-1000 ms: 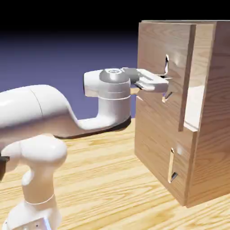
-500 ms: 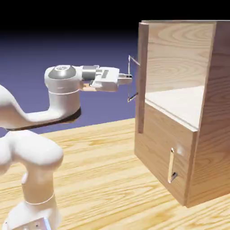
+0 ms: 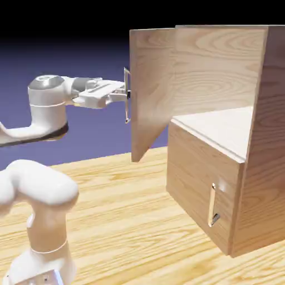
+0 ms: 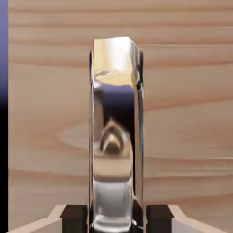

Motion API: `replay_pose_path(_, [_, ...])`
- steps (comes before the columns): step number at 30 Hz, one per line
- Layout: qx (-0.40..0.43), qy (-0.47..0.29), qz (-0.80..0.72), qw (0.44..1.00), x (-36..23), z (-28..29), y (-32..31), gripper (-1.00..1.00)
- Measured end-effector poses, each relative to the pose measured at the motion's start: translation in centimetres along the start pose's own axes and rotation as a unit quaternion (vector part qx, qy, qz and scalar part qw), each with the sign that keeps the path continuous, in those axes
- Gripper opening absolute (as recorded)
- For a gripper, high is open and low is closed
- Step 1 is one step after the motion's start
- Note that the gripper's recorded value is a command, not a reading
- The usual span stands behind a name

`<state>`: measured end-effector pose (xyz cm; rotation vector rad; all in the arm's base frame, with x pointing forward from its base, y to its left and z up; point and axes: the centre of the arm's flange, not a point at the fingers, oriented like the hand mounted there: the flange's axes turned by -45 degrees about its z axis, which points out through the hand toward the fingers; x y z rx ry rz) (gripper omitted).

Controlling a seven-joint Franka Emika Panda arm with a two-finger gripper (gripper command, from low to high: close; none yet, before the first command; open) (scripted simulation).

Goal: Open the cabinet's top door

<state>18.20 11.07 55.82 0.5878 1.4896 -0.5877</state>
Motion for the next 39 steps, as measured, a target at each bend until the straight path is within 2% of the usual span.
replay_pose_path(20, [0.225, 0.000, 0.000, 0.974, 0.0, -15.8, 10.4, -1.00])
replay_pose_path(39, [0.375, 0.000, 0.000, 0.927, 0.0, -23.3, 21.2, -1.00])
